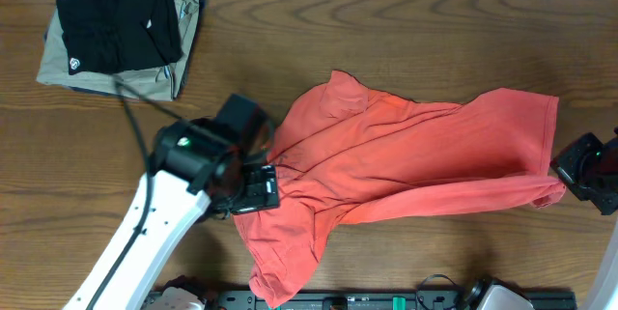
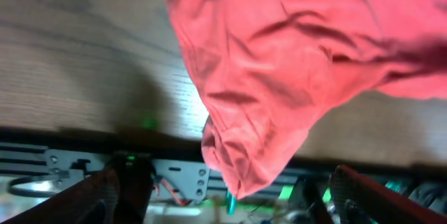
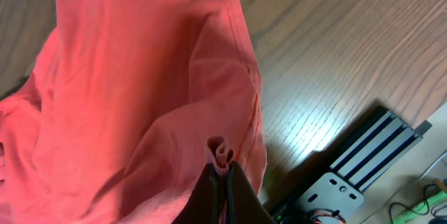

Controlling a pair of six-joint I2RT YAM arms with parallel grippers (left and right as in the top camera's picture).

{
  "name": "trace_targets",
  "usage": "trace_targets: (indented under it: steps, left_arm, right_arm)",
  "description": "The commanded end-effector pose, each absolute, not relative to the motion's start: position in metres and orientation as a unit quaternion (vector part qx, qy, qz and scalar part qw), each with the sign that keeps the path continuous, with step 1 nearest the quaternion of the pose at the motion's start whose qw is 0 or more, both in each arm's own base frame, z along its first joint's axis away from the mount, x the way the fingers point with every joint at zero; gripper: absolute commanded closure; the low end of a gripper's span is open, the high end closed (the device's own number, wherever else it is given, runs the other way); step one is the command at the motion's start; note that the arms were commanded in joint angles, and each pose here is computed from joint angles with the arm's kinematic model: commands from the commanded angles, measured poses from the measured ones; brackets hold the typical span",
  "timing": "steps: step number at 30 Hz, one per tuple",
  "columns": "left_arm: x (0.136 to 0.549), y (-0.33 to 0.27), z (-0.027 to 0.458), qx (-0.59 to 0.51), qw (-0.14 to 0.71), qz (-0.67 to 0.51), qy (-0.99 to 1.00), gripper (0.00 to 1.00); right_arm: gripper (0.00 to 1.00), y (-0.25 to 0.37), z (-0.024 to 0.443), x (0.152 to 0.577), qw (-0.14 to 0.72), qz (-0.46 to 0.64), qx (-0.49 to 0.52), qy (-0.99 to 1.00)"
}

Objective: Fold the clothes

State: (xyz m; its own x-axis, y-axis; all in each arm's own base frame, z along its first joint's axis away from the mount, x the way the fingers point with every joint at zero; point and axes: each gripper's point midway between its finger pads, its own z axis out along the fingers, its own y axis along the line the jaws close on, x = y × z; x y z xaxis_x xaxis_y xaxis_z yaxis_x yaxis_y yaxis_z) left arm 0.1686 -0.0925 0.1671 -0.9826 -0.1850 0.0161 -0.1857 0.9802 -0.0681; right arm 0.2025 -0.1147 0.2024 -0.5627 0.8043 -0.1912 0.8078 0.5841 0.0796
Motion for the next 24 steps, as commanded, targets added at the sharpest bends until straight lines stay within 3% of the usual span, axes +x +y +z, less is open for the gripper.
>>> trace_targets:
  steps: [1,7,12,18,24]
  left_arm:
    - [0.165,-0.078,0.154,0.139,0.007,0.022,-0.990,0.02]
    - [0.147,-0.088,0.096,0.162,0.063,0.056,-0.983,0.02]
    - [0.142,-0.089,0.053,0.181,0.062,0.068,-0.979,0.02]
    - [0.144,-0.075,0.026,0.203,0.046,0.041,-0.977,0.02]
    - [0.136,-0.063,0.012,0.230,0.084,0.033,-0.969,0.01]
  right_arm:
    - [0.99,-0.116,0.208,0.204,0.114,-0.010,0.449,0.886]
    - [0.99,-0.116,0.208,0.204,0.114,-0.010,0.449,0.886]
    - [0.99,-0.116,0.208,0.204,0.115,-0.010,0.449,0.886]
    - [0.99,-0.116,0.208,0.205,0.117,-0.010,0.449,0.886]
    - [0.99,-0.117,0.208,0.206,0.119,-0.011,0.445,0.887]
